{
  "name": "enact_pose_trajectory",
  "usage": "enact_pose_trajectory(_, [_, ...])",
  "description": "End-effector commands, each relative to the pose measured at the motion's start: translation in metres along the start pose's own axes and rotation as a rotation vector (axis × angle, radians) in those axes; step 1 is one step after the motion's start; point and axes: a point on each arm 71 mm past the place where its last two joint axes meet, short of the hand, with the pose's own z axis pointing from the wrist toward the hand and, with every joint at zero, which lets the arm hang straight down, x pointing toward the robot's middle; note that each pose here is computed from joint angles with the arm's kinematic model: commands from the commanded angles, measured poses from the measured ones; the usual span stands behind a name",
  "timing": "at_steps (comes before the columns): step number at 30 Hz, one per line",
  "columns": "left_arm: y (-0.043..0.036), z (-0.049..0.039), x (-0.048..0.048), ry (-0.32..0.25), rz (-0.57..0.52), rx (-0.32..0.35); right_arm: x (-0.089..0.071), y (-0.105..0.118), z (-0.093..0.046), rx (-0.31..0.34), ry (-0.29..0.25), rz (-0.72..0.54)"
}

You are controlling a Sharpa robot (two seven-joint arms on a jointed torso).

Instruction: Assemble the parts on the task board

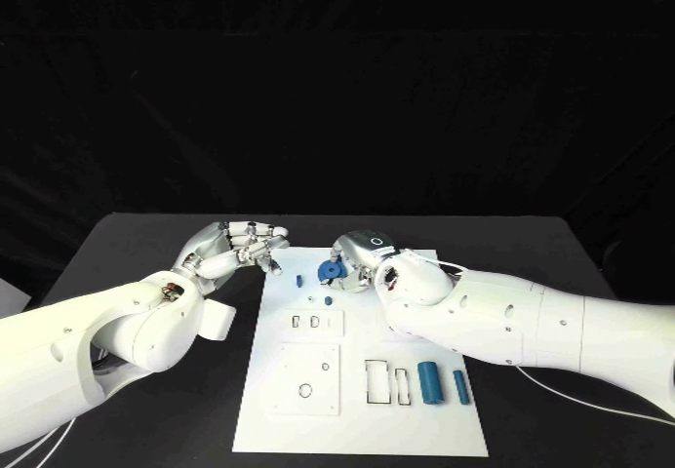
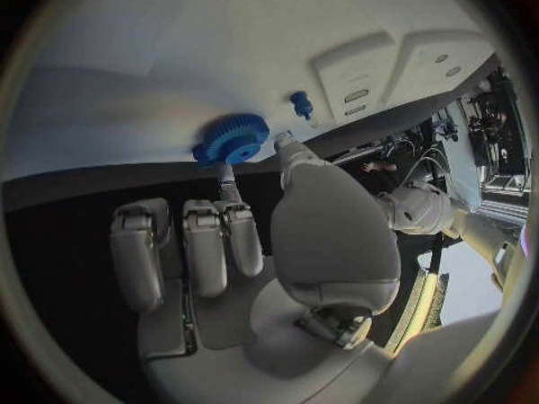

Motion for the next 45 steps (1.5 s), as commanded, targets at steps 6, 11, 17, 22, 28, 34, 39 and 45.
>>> enact_pose_trajectory(6, [-0.0013,0.0005,0.0022,0.02,-0.003,0.007,0.005,-0.006,-0.002,0.016,0.069,0.015])
enact_pose_trajectory(11, [-0.0008,0.0013,0.0022,0.02,-0.002,0.006,0.005,-0.01,-0.003,0.028,0.076,0.016])
enact_pose_trajectory(17, [-0.0006,0.0016,0.0016,0.017,-0.001,0.006,0.005,-0.017,-0.007,0.042,0.069,0.02])
enact_pose_trajectory(22, [-0.0004,0.0015,0.0005,0.014,0.001,0.006,0.005,-0.019,-0.012,0.04,0.068,0.028])
enact_pose_trajectory(28, [-0.0003,0.0014,-0.0004,0.011,0.002,0.007,0.004,-0.019,-0.017,0.034,0.062,0.044])
enact_pose_trajectory(34, [-0.0003,0.0011,-0.0014,0.008,0.003,0.007,-0.003,-0.027,-0.027,0.034,0.004,0.066])
enact_pose_trajectory(39, [-0.0002,0.0005,-0.0032,0.003,0.005,0.006,-0.017,-0.041,-0.041,0.039,-0.072,0.114])
enact_pose_trajectory(45, [0.0003,0.0007,-0.0055,-0.002,0.008,0.006,-0.041,-0.067,-0.058,0.052,-0.091,0.208])
